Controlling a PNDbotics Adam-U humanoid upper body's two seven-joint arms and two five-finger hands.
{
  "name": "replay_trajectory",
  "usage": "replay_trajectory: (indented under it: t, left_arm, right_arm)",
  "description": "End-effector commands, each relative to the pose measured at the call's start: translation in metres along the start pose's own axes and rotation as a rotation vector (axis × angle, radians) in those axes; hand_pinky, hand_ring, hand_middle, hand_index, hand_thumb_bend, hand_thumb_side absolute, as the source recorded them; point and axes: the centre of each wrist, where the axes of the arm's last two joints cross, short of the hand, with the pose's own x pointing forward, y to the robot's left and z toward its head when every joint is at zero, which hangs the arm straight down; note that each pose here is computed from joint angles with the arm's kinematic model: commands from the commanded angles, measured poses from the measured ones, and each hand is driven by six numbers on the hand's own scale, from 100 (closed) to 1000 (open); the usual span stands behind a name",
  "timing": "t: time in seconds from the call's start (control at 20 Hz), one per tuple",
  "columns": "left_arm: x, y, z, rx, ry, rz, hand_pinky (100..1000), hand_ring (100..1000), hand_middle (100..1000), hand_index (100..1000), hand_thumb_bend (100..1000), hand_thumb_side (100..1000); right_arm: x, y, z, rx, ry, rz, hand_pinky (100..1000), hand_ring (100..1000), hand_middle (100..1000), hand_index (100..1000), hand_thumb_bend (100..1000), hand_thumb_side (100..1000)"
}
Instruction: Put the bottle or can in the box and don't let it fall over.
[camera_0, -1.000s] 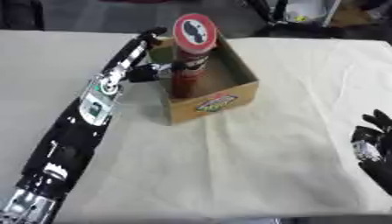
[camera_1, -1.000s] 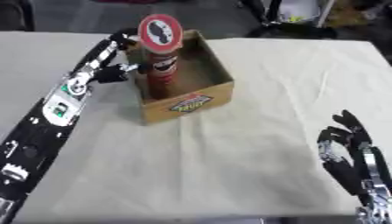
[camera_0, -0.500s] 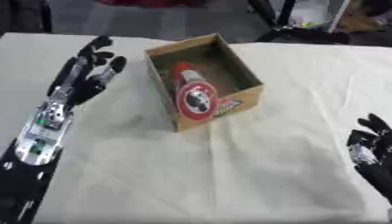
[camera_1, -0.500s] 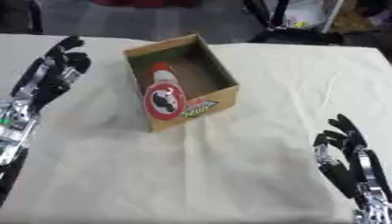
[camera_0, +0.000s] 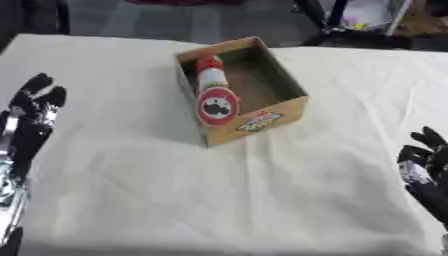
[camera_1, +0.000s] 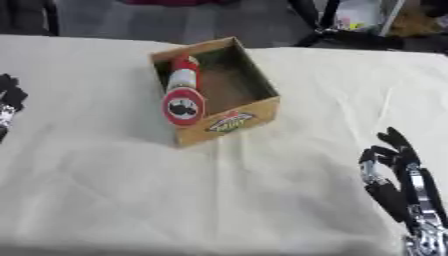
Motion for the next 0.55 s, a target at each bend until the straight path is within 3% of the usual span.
replay_trajectory:
  t: [0.05, 0.55]
  left_arm:
    - [0.0065, 0.0042, -0.0005, 0.036, -0.015, -0.009, 912, 852, 890, 964, 452, 765]
    - [-0.0015, -0.0009, -0.0002, 0.041, -0.017, -0.050, 916, 856, 895, 961, 440, 760]
  right_arm:
    - [0.0025, -0.0075, -0.0023, -0.011, -0.013, 0.020, 864, 843, 894, 1000, 100, 494]
    - [0.0030, -0.0063, -0.0028, -0.010, -0.018, 0.007, 864, 843, 896, 1000, 100, 497]
